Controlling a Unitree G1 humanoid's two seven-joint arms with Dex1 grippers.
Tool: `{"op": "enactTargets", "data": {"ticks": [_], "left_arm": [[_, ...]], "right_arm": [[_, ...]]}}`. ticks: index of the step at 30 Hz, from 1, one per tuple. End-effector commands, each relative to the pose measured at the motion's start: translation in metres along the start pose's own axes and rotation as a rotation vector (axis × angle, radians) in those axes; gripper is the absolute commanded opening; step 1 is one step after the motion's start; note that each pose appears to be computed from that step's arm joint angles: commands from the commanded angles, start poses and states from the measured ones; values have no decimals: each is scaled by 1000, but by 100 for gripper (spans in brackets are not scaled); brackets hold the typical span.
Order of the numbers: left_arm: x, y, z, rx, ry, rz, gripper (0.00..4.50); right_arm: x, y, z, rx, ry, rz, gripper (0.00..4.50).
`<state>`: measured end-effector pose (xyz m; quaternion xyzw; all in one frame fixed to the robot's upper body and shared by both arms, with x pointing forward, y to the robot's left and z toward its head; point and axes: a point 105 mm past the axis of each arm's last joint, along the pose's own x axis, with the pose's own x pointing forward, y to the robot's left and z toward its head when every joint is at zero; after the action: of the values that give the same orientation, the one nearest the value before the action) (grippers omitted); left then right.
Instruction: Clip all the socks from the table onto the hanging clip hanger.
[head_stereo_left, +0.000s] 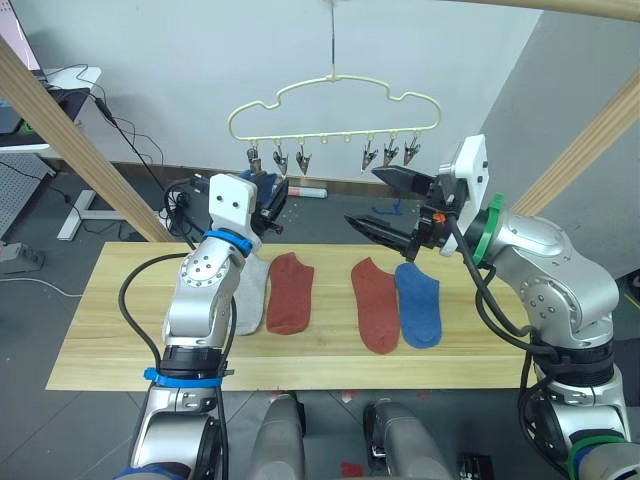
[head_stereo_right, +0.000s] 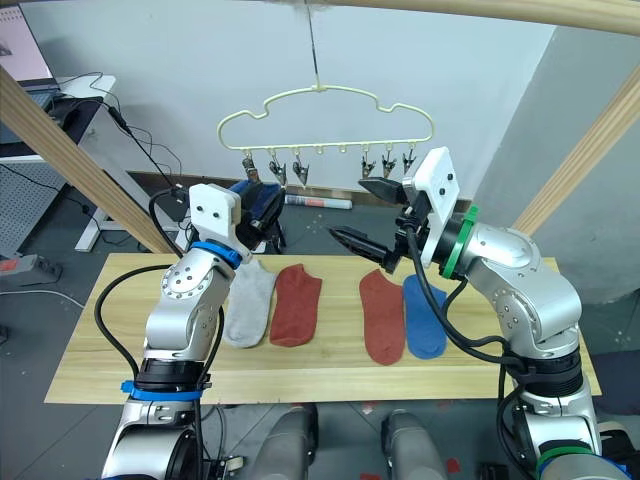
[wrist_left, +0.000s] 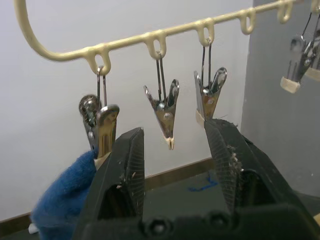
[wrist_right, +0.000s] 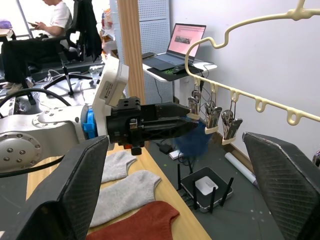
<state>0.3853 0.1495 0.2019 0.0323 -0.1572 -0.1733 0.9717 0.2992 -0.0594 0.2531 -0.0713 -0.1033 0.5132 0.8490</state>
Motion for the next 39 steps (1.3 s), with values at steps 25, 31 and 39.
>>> {"op": "enactTargets", "data": {"ticks": [25,31,39], "left_arm": [[25,9,14,13,-94,47,209],[29,8,16,13,-103,47,209],[33,6,18,10,-113,37,209]], "right_arm": [[2,4,21,-42,-67,-12,450],[3,4,23,-46,-70,-16,450],[2,3,22,-40,-68,-23,450]]}}
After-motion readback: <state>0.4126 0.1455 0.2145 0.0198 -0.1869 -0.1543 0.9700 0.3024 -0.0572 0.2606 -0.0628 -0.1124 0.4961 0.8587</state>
